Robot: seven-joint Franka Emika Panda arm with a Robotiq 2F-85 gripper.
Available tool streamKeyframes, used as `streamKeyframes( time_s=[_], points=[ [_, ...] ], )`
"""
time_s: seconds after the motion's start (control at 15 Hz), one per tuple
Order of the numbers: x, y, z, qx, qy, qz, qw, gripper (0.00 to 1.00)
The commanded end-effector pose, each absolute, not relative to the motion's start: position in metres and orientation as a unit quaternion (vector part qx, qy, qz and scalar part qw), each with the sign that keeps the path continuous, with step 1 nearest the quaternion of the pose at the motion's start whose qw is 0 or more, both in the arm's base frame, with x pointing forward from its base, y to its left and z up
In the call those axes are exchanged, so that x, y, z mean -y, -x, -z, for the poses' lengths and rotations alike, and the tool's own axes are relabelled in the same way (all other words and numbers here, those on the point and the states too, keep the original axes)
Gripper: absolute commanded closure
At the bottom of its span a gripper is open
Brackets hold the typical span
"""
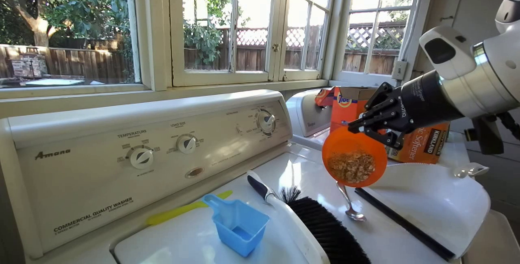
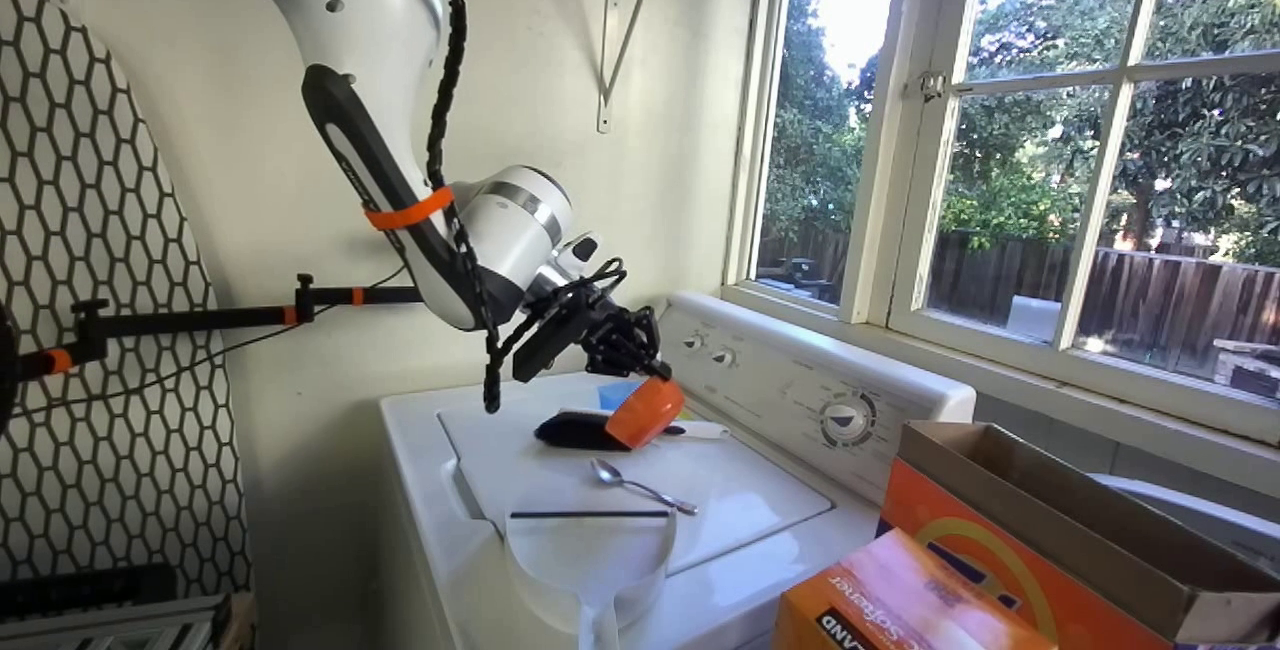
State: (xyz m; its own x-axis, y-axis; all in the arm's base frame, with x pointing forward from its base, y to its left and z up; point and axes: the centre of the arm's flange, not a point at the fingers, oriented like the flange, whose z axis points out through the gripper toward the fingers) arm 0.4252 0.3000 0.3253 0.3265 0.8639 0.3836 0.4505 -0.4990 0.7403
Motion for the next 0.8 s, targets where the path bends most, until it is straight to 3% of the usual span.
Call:
streamKeyframes(
  time_s=[0.0, 0.73],
  points=[
    [-0.2993, -0.4210, -0.3247, -0.445, -0.754, -0.391, 0.285, 0.99],
    [-0.3070, -0.4144, -0.3221, -0.507, -0.712, -0.371, 0.314, 0.99]
  ],
)
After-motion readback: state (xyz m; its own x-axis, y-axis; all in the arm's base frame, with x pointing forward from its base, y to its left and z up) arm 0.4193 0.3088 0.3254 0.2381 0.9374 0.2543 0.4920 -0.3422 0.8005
